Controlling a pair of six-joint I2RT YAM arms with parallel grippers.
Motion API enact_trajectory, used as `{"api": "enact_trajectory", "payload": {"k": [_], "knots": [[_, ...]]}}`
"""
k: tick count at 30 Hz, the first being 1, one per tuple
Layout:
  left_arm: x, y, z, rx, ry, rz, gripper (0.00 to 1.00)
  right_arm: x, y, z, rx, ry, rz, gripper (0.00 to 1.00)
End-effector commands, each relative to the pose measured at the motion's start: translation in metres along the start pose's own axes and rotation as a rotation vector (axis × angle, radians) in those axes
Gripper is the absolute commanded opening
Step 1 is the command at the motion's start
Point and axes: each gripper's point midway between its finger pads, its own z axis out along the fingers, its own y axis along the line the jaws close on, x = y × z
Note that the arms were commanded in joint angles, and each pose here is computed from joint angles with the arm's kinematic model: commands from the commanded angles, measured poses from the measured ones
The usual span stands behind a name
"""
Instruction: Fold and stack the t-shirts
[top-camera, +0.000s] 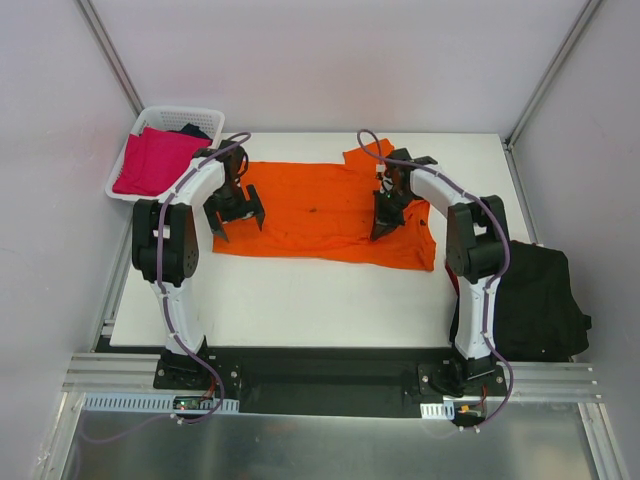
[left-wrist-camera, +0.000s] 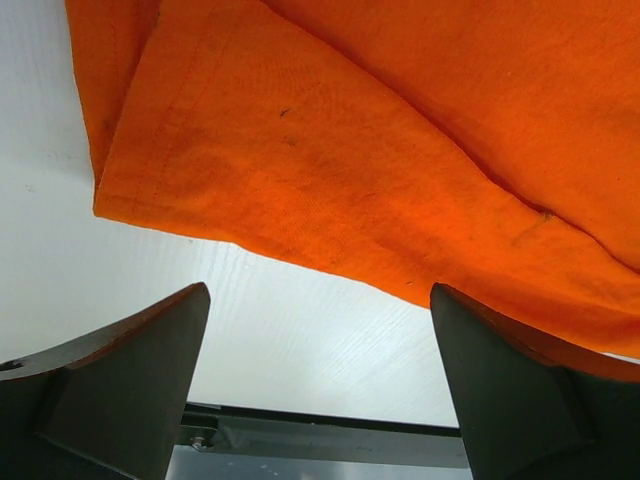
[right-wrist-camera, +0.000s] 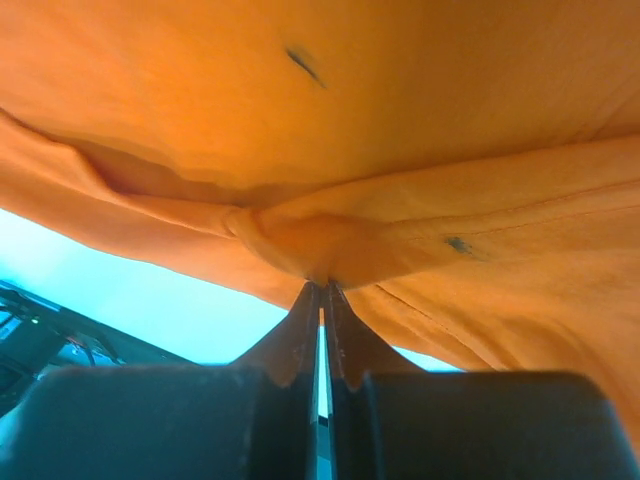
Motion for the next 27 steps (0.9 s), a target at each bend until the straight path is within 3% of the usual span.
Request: {"api": "enact_trajectory", "payload": {"k": [1,10,12,14,16,18,20,27], "knots": [[0.003,0.0,-0.014,0.023,-0.001,-0.041,0.93,-0.023,0.003,-0.026,-0.002,-0.063,-0.021,0.02],[0.006,0.003,-0.017,0.014,-0.009,-0.045,0.94,-0.055,-0.013,-0.017,0.013,-0.065,-0.013,0.02],[0.01,0.006,-0.016,0.008,-0.005,-0.046,0.94,-0.059,-0.016,-0.014,0.0,-0.059,0.003,0.07],[0.012,0.008,-0.017,0.004,-0.005,-0.046,0.94,-0.067,-0.015,-0.01,-0.014,-0.061,0.011,0.15],[0.014,0.011,-0.016,-0.004,-0.004,-0.044,0.94,-0.07,-0.014,-0.004,-0.025,-0.056,0.018,0.43],[0.016,0.012,-0.017,-0.006,-0.003,-0.043,0.94,-0.076,-0.011,-0.006,-0.038,-0.069,0.018,0.59],[0.015,0.011,-0.018,-0.004,-0.007,-0.043,0.94,-0.081,-0.011,-0.012,-0.038,-0.094,0.015,0.65],[0.007,-0.001,-0.016,0.021,-0.002,-0.044,0.94,-0.076,-0.006,-0.061,-0.043,-0.183,0.005,0.59]]}}
